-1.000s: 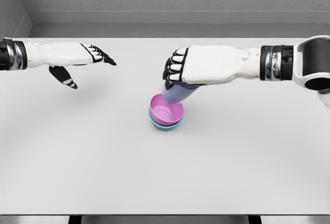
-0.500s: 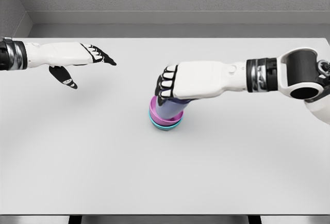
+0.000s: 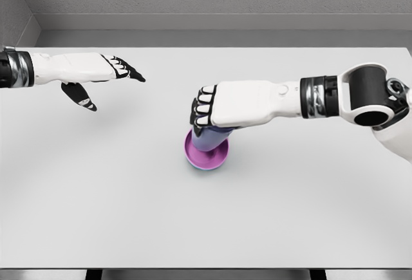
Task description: Stacking bowl and cup with both arms
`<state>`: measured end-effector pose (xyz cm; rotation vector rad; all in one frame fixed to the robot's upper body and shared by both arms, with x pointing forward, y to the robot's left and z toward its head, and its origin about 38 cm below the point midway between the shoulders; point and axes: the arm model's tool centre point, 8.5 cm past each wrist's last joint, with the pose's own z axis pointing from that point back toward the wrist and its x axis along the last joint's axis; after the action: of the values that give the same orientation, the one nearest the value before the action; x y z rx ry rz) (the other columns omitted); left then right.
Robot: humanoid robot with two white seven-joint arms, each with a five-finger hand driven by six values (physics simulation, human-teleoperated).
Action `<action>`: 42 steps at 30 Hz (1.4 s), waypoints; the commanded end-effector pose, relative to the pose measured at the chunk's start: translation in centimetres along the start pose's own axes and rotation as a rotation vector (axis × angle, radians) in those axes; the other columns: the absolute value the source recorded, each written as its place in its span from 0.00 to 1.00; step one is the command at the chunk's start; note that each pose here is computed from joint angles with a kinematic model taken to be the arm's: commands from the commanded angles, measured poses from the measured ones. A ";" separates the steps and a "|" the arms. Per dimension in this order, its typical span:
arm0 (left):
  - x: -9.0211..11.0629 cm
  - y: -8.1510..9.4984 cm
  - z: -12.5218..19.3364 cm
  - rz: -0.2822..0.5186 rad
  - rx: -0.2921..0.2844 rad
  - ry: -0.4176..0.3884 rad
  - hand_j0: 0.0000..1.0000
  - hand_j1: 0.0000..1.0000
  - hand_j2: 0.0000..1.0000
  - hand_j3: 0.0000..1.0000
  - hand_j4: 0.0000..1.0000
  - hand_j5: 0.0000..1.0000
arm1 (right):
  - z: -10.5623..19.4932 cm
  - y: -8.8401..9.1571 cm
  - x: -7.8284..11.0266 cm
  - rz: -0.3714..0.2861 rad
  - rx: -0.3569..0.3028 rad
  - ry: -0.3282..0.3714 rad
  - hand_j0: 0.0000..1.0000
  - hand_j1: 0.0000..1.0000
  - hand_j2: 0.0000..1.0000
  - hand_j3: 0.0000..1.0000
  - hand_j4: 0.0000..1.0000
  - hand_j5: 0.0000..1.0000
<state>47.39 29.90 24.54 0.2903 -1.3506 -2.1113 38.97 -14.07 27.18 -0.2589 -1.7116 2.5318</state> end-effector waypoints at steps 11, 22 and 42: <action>0.0 0.1 0.1 0.006 0.005 0.001 1.00 1.00 1.00 1.00 1.00 1.00 | 0.1 0.4 0.0 -0.016 -0.001 0.004 0.49 0.49 0.49 0.49 0.49 0.49; 0.0 0.0 0.1 0.006 0.003 0.001 1.00 1.00 1.00 1.00 1.00 1.00 | 0.2 1.2 -0.8 -0.034 0.015 0.027 0.49 0.49 0.49 0.49 0.49 0.49; -0.1 0.1 0.1 0.005 0.006 0.002 1.00 1.00 1.00 1.00 1.00 1.00 | -0.5 1.8 -0.5 -0.052 0.016 0.015 0.49 0.49 0.49 0.49 0.49 0.49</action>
<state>47.40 29.93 24.54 0.2907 -1.3502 -2.1105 39.62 -14.56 25.32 -0.2339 -1.6613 2.5059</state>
